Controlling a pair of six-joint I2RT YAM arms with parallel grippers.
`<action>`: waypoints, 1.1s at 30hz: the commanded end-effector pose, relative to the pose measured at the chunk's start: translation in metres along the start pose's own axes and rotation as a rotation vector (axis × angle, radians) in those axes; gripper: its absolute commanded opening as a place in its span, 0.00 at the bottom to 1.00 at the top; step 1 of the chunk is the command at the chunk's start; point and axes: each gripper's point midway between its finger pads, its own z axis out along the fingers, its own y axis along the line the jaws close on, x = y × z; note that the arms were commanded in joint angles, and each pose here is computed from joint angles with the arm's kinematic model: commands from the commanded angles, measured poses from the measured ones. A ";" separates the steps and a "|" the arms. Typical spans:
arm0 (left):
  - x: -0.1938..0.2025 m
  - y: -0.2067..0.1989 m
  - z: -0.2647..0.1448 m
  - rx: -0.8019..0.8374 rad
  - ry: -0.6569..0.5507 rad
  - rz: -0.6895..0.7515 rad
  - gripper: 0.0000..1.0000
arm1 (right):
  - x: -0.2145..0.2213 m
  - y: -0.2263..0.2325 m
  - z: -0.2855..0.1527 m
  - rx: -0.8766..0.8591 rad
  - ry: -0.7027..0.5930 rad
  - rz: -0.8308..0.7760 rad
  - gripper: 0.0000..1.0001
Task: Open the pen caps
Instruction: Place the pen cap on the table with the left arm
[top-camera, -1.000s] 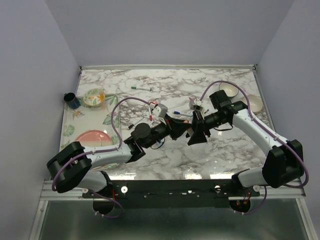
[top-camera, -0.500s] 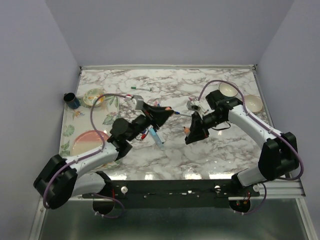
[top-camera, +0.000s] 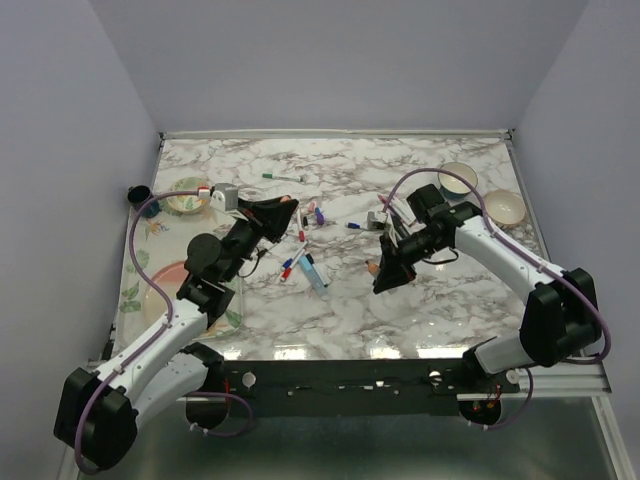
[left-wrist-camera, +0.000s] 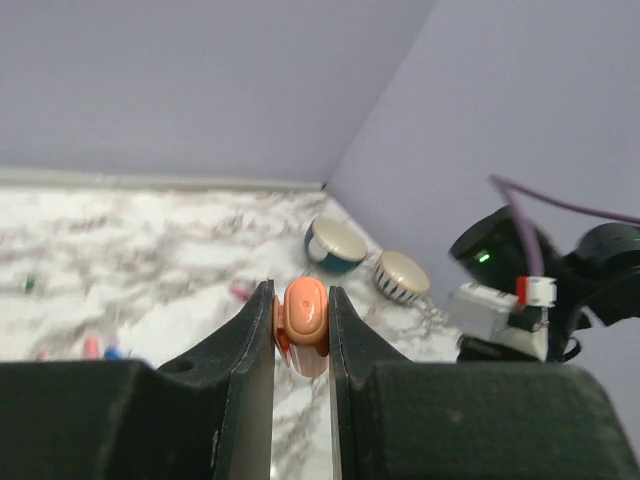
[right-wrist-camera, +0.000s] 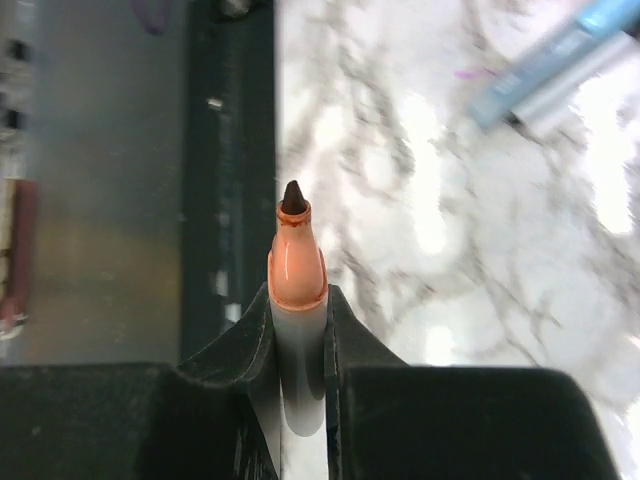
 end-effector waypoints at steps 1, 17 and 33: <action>0.067 0.068 -0.036 -0.344 0.176 -0.134 0.00 | 0.005 -0.057 -0.022 0.358 0.067 -0.027 0.01; 0.163 0.112 -0.047 -0.517 0.456 -0.237 0.00 | 0.015 -0.086 -0.038 0.496 0.104 0.020 0.01; 0.192 0.123 -0.024 -0.532 0.517 -0.245 0.00 | 0.020 -0.091 -0.039 0.510 0.122 0.032 0.01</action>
